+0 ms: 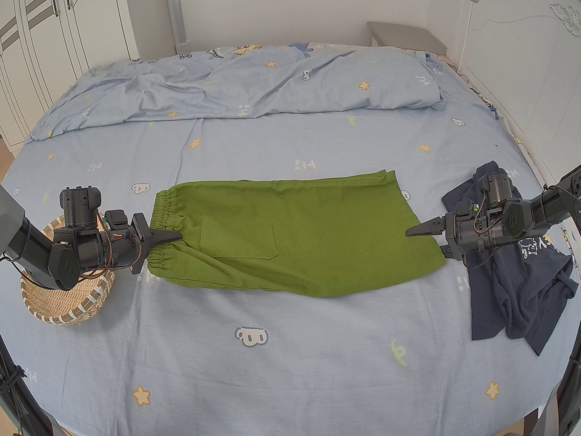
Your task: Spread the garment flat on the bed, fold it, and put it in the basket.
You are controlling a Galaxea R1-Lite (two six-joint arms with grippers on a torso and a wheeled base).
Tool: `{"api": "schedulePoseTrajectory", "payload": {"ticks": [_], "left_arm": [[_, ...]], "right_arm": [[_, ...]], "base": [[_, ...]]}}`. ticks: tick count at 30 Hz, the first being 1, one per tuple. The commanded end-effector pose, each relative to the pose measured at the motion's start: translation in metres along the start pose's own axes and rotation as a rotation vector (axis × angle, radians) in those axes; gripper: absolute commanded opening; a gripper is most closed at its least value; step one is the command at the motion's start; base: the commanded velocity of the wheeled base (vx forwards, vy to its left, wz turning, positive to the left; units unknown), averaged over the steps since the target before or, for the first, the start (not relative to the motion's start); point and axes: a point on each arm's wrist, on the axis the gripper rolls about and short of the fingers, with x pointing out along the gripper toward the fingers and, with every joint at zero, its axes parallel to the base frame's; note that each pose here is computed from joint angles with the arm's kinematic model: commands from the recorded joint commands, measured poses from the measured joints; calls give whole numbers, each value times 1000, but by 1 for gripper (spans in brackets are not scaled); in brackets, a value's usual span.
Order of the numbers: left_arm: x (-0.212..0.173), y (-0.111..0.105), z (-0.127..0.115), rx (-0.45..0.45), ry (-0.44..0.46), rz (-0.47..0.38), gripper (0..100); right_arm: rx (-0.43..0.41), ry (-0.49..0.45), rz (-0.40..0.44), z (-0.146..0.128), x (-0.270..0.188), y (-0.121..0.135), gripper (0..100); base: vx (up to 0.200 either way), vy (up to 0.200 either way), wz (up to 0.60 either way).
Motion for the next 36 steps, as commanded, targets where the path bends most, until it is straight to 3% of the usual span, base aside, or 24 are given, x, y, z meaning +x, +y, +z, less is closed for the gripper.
{"api": "schedulePoseTrajectory", "payload": {"ticks": [1, 8, 9, 28, 31, 36], "left_arm": [[0, 0, 0, -1, 2, -1, 0], [0, -1, 0, 0, 1, -2, 0], [0, -1, 0, 0, 1, -2, 0], [-2, -1, 1, -21, 19, 9, 0], [-9, -8, 5, -52, 50, 17, 0], [-24, -15, 8, -76, 68, 28, 0]], "right_arm": [[48, 18, 38, 3, 3, -12, 100], [97, 12, 70, 10, -1, -18, 100], [96, 10, 70, 10, -2, -19, 0], [108, 4, 60, 9, -6, -23, 0], [67, -22, 74, 8, -28, 7, 0], [65, -14, 72, -1, -51, 34, 0]], "base": [[0, 0, 0], [0, 0, 0], [0, 0, 0], [0, 0, 0], [0, 0, 0], [0, 0, 0]]}}
